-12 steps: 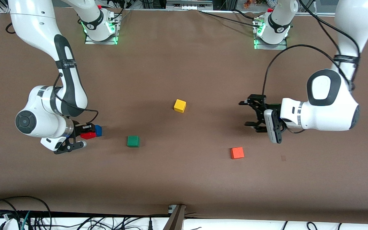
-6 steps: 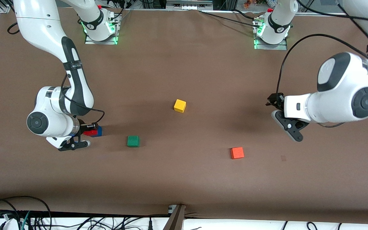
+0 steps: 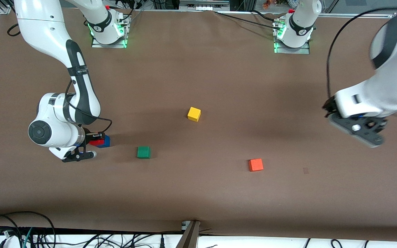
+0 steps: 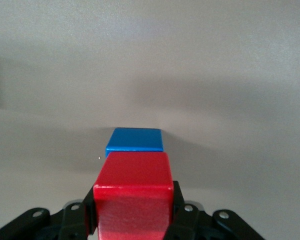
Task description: Pass red block to right arm, stack on blue
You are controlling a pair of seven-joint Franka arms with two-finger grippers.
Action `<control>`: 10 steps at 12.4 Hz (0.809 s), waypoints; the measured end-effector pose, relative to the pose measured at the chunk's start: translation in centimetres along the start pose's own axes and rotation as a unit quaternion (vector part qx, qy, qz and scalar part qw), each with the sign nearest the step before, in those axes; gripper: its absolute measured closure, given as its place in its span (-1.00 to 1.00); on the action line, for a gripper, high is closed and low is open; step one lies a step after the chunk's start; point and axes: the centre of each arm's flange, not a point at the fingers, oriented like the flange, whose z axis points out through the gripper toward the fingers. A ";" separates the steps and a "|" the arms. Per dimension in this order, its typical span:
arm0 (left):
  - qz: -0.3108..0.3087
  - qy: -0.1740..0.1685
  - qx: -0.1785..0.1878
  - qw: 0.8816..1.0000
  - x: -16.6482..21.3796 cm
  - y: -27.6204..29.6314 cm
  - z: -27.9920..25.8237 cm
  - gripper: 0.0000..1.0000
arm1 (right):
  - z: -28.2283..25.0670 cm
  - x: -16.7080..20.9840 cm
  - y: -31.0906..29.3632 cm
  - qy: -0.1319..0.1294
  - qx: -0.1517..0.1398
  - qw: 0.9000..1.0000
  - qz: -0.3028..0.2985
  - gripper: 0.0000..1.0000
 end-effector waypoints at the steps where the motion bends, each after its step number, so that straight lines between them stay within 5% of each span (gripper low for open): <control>1: -0.012 0.007 0.004 1.000 -0.8 -0.8 -1.6 -1.00 | 0.0 0.0 -0.1 0.000 0.000 1.000 0.000 -0.12; 7: -0.144 -0.038 -0.043 0.988 -4.7 -4.3 -1.5 -1.00 | 0.0 0.0 -0.8 0.000 -0.001 1.000 0.008 -0.15; 10: -0.178 -0.049 -0.062 0.981 -4.5 -3.0 -1.4 -1.00 | -0.6 0.1 0.1 0.005 -0.004 1.000 0.015 -0.74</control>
